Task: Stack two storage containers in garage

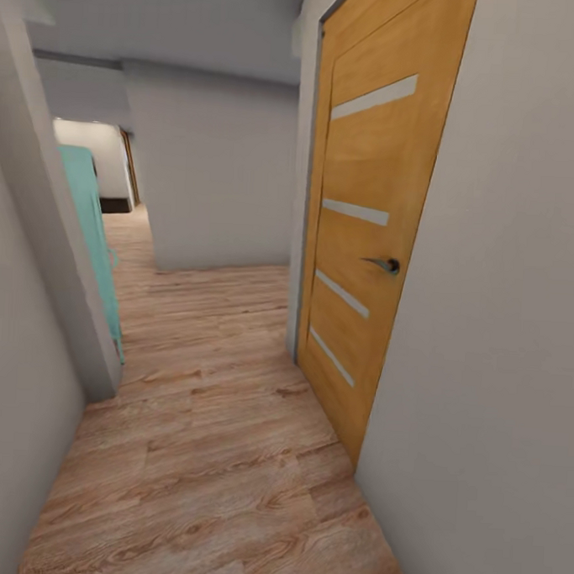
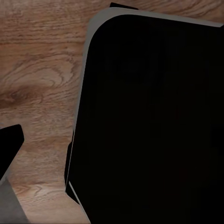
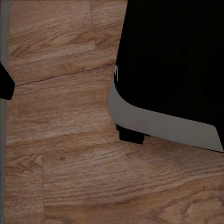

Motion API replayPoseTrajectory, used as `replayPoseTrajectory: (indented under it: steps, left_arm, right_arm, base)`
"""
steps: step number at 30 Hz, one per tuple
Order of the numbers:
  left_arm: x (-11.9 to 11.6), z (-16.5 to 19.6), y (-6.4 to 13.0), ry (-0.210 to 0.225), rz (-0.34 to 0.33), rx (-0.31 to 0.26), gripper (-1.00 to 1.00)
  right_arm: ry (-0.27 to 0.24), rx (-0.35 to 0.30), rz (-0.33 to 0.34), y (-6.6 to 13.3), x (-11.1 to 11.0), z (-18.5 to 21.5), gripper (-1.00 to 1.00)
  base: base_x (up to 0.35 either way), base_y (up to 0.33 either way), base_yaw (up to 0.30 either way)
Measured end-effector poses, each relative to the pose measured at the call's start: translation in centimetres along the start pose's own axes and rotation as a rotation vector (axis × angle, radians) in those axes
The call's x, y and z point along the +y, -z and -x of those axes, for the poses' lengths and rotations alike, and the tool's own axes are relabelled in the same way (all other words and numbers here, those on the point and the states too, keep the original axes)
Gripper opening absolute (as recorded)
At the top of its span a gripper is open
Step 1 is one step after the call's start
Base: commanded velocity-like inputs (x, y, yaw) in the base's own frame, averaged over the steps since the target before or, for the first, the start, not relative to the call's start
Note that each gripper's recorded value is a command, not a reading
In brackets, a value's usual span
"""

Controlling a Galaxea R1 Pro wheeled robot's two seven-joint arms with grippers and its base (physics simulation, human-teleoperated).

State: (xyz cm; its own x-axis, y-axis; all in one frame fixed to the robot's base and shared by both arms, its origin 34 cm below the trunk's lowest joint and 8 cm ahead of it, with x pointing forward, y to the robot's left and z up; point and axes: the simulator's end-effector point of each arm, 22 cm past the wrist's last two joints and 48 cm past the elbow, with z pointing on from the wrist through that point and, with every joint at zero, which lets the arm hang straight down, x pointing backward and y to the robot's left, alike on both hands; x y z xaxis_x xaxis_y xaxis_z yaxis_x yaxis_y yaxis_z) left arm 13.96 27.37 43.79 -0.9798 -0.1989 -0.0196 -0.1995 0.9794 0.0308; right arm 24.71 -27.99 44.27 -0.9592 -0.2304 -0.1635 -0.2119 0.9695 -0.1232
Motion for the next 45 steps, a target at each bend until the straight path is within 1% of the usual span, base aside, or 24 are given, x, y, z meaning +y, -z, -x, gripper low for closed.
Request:
replayPoseTrajectory:
  steps: [27, 32, 45]
  left_arm:
    - [0.14, -0.44, 0.0, 0.0, 0.004, 0.011, 1.0]
    - [0.14, -0.49, 0.01, 0.0, 0.004, 0.013, 1.0]
    - [0.1, -0.68, 0.02, 0.001, 0.002, 0.021, 1.0]
  right_arm:
    - [0.001, 0.012, 0.003, -0.04, 0.11, -0.45, 1.0]
    - [0.001, 0.012, 0.002, -0.04, 0.03, -0.5, 1.0]
    - [-0.004, 0.012, 0.0, -0.03, -0.1, -0.53, 1.0]
  base:
    - [0.001, 0.0, 0.27]
    - [0.069, 0.0, 0.065]
    - [0.306, 0.0, 0.003]
